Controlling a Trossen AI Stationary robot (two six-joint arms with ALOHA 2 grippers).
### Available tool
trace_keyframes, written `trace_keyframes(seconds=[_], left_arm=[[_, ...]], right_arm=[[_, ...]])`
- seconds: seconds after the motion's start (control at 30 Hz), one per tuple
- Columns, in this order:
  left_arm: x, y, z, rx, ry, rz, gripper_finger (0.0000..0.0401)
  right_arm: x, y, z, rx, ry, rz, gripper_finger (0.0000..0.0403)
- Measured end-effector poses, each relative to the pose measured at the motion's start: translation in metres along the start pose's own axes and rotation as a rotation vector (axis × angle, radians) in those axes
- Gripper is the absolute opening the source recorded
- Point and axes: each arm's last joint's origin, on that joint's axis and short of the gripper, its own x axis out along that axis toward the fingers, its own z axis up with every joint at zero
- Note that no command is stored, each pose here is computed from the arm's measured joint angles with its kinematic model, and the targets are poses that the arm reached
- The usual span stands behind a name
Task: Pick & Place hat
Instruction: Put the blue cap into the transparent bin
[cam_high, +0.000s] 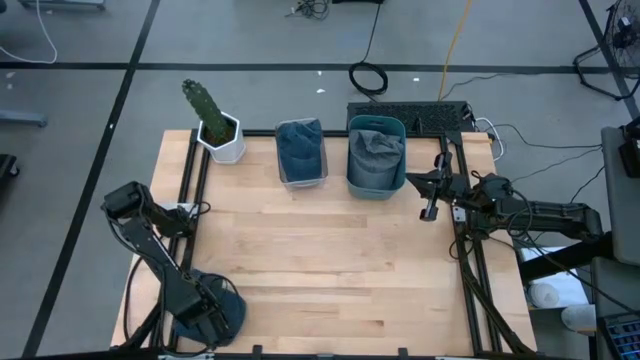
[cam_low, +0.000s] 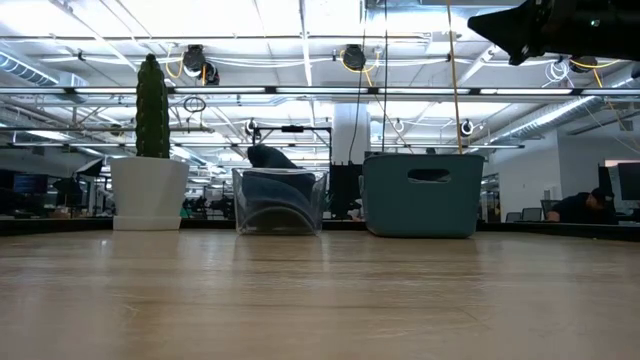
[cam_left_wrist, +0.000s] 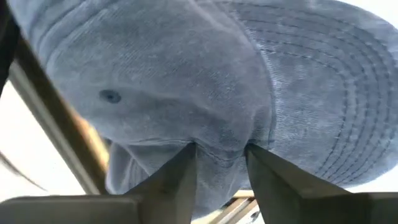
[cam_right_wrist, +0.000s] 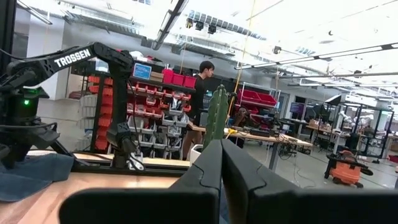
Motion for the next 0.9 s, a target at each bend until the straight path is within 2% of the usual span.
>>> trace_keyframes(seconds=[0.2,0.37,0.53,0.67,0.77,0.9], left_arm=[[-0.001,-0.010,0.002,0.208,-0.160,-0.197,0.0084],[-0.005,-0.018,0.012,0.399,-0.330,-0.257,0.0013],[-0.014,-0.034,0.030,0.649,-0.590,-0.303,0.0021],[-0.024,-0.055,0.042,0.929,-0.761,-0.309,0.0009],[-0.031,-0.069,0.052,1.107,-0.844,-0.300,0.0010],[-0.040,-0.084,0.067,1.238,-0.916,-0.276,0.0018]], right_arm=[[0.000,0.000,0.000,0.000,0.001,0.000,0.0000],[0.000,0.000,0.000,0.015,0.003,0.001,0.0000],[0.002,0.001,-0.002,0.045,0.016,0.003,0.0000],[0.004,0.001,-0.005,0.078,0.034,0.005,0.0000],[0.006,0.002,-0.007,0.108,0.051,0.008,0.0000],[0.008,0.003,-0.011,0.149,0.085,0.011,0.0000]])
